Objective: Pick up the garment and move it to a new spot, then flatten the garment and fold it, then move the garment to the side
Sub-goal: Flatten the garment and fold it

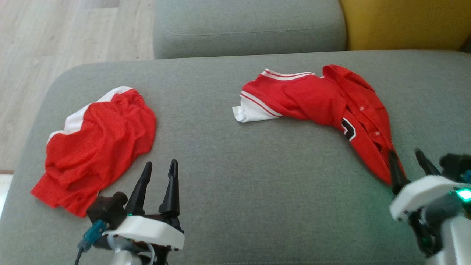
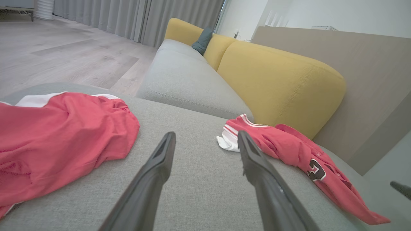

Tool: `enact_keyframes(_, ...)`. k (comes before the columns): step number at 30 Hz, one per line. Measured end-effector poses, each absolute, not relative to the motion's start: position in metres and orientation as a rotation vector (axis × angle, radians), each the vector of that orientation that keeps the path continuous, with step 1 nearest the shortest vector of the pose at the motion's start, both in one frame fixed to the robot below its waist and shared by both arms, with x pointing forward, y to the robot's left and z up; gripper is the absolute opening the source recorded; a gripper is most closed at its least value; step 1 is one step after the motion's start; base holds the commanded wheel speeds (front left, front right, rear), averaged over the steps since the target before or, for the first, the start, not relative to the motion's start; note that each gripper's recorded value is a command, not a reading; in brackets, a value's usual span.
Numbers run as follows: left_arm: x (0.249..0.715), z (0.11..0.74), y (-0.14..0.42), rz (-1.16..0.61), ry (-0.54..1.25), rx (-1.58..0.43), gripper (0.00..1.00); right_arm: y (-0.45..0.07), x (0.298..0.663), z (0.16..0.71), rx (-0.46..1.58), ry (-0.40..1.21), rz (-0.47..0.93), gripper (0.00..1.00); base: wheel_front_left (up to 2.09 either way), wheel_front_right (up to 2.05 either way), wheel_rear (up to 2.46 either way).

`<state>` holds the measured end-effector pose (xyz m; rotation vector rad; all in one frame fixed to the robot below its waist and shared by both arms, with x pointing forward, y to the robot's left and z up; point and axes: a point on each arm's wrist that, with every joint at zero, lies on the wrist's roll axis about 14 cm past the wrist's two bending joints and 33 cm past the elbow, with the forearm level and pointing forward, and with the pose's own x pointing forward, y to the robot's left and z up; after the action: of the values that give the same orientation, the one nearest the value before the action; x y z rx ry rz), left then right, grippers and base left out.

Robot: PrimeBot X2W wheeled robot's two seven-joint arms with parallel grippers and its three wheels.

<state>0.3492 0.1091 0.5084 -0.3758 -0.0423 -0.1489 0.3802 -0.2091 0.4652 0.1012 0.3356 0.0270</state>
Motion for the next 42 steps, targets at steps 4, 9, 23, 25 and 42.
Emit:
enact_keyframes(4, 0.347, 0.510, 0.116, -0.127, -0.050, -0.375, 1.00, -0.174, 0.395, 0.500, 0.151, 0.159, 0.111, 1.00, 0.00, 0.00, 0.00)
enact_keyframes(9, 0.343, 0.510, 0.126, -0.097, -0.057, -0.375, 1.00, -0.147, 0.399, 0.500, 0.206, 0.123, 0.168, 1.00, 0.00, 0.00, 0.00)
enact_keyframes(23, 0.347, 0.495, 0.144, -0.028, -0.018, -0.368, 1.00, -0.127, 0.473, 0.460, 0.404, 0.298, 0.130, 1.00, 0.00, 0.00, 0.00)
enact_keyframes(25, 0.347, 0.491, 0.148, -0.013, -0.005, -0.366, 1.00, -0.124, 0.481, 0.449, 0.417, 0.333, 0.121, 1.00, 0.00, 0.00, 0.00)
enact_keyframes(42, 0.359, 0.469, 0.159, 0.032, 0.061, -0.365, 1.00, -0.104, 0.541, 0.417, 0.486, 0.484, 0.108, 1.00, 0.00, 0.00, 0.00)
